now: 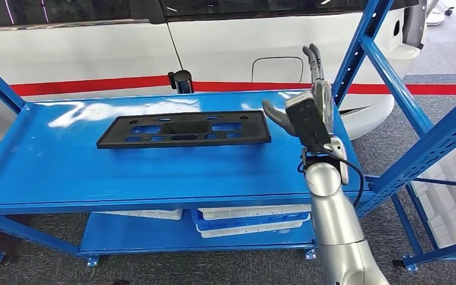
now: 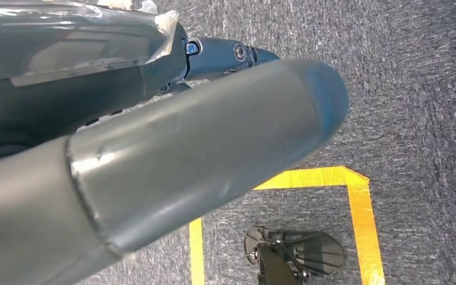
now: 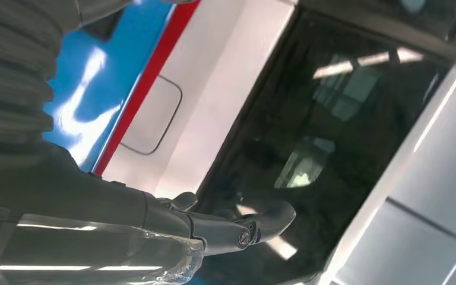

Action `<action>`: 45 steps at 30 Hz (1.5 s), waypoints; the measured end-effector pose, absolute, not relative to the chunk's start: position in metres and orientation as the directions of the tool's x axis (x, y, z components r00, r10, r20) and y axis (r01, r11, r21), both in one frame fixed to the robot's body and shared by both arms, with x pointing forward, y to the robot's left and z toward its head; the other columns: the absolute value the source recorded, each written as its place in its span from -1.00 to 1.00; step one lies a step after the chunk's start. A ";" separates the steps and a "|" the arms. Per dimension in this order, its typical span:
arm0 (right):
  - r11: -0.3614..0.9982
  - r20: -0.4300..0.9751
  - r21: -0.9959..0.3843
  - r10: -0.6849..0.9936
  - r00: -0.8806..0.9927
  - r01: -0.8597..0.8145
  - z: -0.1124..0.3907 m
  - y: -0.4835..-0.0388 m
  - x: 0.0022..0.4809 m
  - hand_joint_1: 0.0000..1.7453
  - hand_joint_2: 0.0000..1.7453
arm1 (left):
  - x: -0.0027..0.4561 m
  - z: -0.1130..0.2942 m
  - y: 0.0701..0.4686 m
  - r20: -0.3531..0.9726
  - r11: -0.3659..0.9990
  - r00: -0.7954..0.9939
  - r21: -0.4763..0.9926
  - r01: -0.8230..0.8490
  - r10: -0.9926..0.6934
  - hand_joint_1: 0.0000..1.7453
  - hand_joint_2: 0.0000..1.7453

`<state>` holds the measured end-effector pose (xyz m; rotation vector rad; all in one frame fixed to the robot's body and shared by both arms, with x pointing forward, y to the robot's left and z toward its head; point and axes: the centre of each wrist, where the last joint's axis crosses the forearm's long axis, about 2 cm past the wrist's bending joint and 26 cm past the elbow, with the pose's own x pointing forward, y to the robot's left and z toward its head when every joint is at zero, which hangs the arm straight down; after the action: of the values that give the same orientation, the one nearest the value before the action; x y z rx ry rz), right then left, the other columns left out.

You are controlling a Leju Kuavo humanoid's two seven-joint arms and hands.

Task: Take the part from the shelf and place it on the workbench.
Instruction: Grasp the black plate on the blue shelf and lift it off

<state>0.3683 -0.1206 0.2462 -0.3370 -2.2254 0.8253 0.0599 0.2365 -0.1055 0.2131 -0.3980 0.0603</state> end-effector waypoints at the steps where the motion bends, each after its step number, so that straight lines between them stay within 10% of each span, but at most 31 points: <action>1: 0.742 0.532 -0.670 0.462 -0.710 -0.019 0.244 -0.112 0.363 -1.00 1.00 | 0.060 -0.105 0.236 0.390 0.976 0.921 0.193 -0.095 0.012 -1.00 -1.00; 21: 0.601 0.440 -0.791 0.426 -0.791 -0.117 0.228 -0.041 0.320 -1.00 1.00 | 0.064 -0.104 0.233 0.390 0.976 0.921 0.191 -0.102 0.020 -1.00 -1.00; 45: -0.052 -0.125 -0.990 0.758 -0.641 0.131 0.141 -0.001 0.313 -1.00 1.00 | 0.060 -0.104 0.229 0.377 0.967 0.924 0.209 -0.143 0.055 -1.00 -1.00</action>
<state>0.3134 -0.0008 0.1406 -0.9428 -1.7548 1.7403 0.0602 0.2288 -0.1043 0.2362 -0.3784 0.1026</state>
